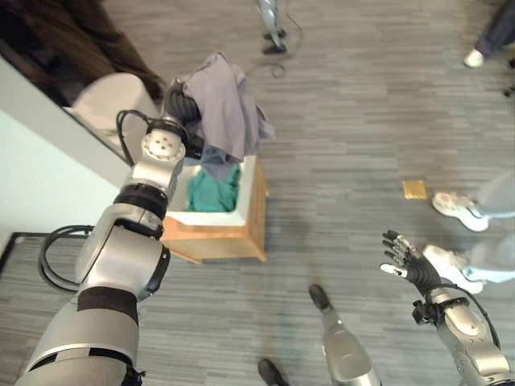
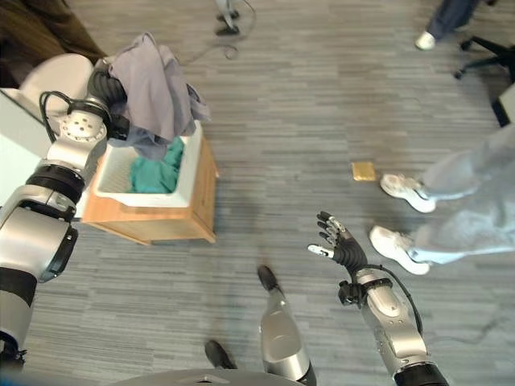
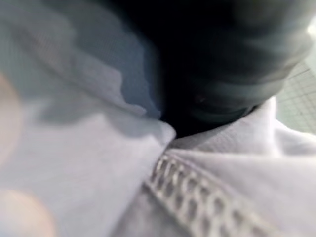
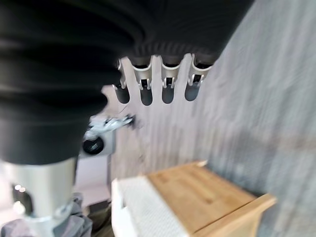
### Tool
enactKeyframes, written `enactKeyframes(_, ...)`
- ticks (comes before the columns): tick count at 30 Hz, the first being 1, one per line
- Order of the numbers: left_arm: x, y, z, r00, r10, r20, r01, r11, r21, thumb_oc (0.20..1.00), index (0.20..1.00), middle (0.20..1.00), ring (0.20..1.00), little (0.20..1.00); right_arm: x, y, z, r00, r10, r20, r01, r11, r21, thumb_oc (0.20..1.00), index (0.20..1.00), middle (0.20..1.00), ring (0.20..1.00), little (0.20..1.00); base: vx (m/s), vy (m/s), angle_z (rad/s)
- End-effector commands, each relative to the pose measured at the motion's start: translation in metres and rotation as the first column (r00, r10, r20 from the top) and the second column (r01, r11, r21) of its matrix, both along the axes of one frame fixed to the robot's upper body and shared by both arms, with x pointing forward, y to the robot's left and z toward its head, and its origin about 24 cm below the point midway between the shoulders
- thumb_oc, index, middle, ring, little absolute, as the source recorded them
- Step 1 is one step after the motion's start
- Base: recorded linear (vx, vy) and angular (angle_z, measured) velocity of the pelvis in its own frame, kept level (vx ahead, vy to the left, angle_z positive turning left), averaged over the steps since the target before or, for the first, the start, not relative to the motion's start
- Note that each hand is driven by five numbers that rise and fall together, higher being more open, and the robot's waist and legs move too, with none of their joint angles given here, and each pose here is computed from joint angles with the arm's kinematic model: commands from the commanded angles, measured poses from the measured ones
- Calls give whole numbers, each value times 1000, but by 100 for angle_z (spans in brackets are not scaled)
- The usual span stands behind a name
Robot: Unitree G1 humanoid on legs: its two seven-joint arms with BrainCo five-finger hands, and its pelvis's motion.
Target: Pick up bed clothes into laundry basket.
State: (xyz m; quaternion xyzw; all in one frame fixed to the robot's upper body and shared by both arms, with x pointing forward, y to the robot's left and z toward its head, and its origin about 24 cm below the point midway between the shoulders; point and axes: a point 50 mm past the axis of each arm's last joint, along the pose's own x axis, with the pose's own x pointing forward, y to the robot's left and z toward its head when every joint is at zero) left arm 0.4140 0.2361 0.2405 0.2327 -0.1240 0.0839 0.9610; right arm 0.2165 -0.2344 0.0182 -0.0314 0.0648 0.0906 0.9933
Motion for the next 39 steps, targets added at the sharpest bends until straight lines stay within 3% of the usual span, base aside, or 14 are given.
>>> enactKeyframes(1, -16, 32, 75, 970, 97, 224, -94, 995, -25, 200, 200, 200, 200, 200, 11, 3, 24, 991, 29, 128, -32, 999, 21, 1000, 1000, 1000, 1000, 1000, -23, -42, -23)
enactKeyframes(7, -26, 49, 98, 951, 161, 263, -167, 986, 0, 200, 200, 200, 200, 200, 11, 6, 21, 992, 30, 122, -34, 999, 31, 1000, 1000, 1000, 1000, 1000, 6, -17, -13)
enactKeyframes(17, -55, 79, 143, 884, 229, 408, -213, 973, -85, 200, 200, 200, 200, 200, -4, -10, 13, 997, -17, 79, 15, 1000, 20, 1000, 1000, 1000, 1000, 1000, 59, 8, -1)
enactKeyframes(23, -66, 94, 150, 867, 271, 419, -259, 962, -85, 200, 200, 200, 200, 200, -8, -16, 13, 997, -30, 76, 29, 999, 14, 1000, 1000, 1000, 1000, 1000, 16, 16, 15)
enactKeyframes(35, -63, 97, 144, 878, 290, 381, -285, 956, -71, 200, 200, 200, 200, 200, -6, -18, 18, 995, -28, 91, 26, 1000, 18, 1000, 1000, 1000, 1000, 1000, -15, 4, 11)
enactKeyframes(36, -63, 97, 143, 879, 286, 381, -283, 957, -65, 1000, 1000, 1000, 1000, 1000, -7, -18, 18, 995, -28, 93, 27, 999, 17, 1000, 1000, 1000, 1000, 1000, 0, 0, 0)
enactKeyframes(39, -61, 91, 143, 888, 246, 390, -249, 968, -42, 1000, 1000, 1000, 1000, 1000, -9, -20, 18, 995, -29, 92, 28, 1000, 13, 1000, 1000, 1000, 1000, 1000, 0, 0, 0)
